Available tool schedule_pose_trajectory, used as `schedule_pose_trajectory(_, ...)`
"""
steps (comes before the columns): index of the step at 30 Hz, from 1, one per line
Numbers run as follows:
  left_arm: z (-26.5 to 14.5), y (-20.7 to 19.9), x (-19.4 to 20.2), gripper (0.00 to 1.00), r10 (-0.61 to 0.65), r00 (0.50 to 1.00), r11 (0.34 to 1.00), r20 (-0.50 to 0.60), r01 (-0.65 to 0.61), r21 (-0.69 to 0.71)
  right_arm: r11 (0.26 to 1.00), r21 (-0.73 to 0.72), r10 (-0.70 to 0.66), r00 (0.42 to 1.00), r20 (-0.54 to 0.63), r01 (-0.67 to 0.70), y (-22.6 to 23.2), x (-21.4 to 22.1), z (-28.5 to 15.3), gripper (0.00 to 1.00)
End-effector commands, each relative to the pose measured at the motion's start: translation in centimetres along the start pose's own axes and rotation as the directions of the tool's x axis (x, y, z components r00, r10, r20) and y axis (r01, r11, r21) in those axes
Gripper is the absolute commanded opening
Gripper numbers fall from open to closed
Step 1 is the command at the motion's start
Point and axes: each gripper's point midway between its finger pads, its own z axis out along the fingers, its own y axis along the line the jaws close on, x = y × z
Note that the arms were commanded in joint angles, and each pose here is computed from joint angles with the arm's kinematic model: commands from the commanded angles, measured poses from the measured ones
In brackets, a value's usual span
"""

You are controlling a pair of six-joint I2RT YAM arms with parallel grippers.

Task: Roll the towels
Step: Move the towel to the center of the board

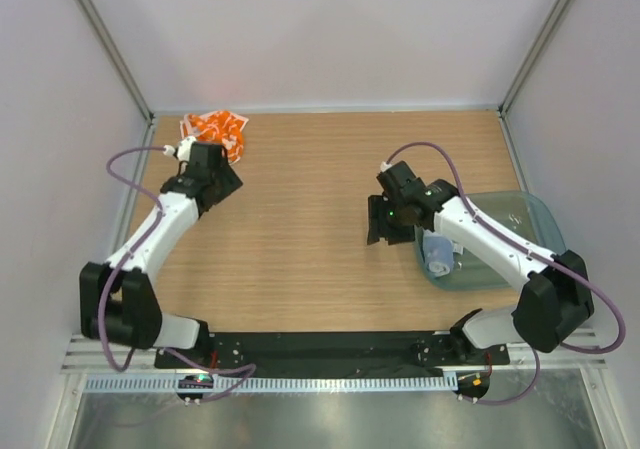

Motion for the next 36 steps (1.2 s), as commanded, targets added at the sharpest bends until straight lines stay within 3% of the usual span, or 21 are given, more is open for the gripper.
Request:
schedule_pose_trajectory(1,3.9,1.4,-3.0,0.67,-0.081,0.997,0.993,-0.004,0.081,-0.081,0.990,-0.117,-0.075,0.996,0.057,0.081,4.1,-1.6,-2.1,0.59)
schedule_pose_trajectory(3,6.2,2.6,-5.7,0.63,-0.168,0.986,0.981,-0.003,0.167,-0.102,0.986,-0.136,-0.088,0.995,0.055,0.094,5.0,-1.6,-2.0,0.59)
schedule_pose_trajectory(4,8.6,2.3,-4.4,0.61,-0.183,0.980,0.978,-0.074,0.174,-0.111,0.985,-0.144,-0.092,0.995,0.047,0.098,5.3,-1.5,-1.8,0.59)
schedule_pose_trajectory(5,9.9,3.9,-5.5,0.60,-0.233,0.970,0.965,-0.069,0.222,-0.141,0.984,-0.149,-0.095,0.994,0.046,0.101,5.5,-1.5,-1.7,0.59)
schedule_pose_trajectory(10,14.6,1.9,-7.6,0.57,-0.214,0.973,0.971,-0.081,0.204,-0.123,0.980,-0.158,-0.113,0.993,0.034,0.117,6.0,-1.6,-0.9,0.59)
schedule_pose_trajectory(15,19.5,1.3,-6.4,0.56,-0.229,0.959,0.971,-0.167,0.212,-0.114,0.977,-0.168,-0.126,0.992,0.023,0.128,6.1,-1.4,-0.1,0.59)
schedule_pose_trajectory(25,22.7,1.1,-6.3,0.56,-0.276,0.952,0.959,-0.134,0.263,-0.108,0.978,-0.147,-0.155,0.988,-0.020,0.150,5.5,-0.6,1.8,0.58)
schedule_pose_trajectory(29,24.1,1.3,-5.5,0.37,-0.293,0.945,0.953,-0.147,0.277,-0.118,0.978,-0.135,-0.165,0.986,-0.030,0.160,5.4,-0.7,2.3,0.58)
schedule_pose_trajectory(32,24.5,1.0,-5.6,0.06,-0.298,0.943,0.953,-0.151,0.283,-0.111,0.978,-0.133,-0.167,0.985,-0.036,0.161,5.4,-0.7,2.6,0.58)
schedule_pose_trajectory(33,24.4,0.7,-5.8,0.00,-0.297,0.943,0.953,-0.151,0.284,-0.102,0.978,-0.132,-0.168,0.985,-0.036,0.162,5.3,-0.6,2.6,0.58)
schedule_pose_trajectory(36,22.7,-0.6,-7.2,0.00,-0.285,0.949,0.958,-0.137,0.280,-0.055,0.980,-0.121,-0.166,0.986,-0.031,0.161,5.1,-0.7,2.5,0.58)
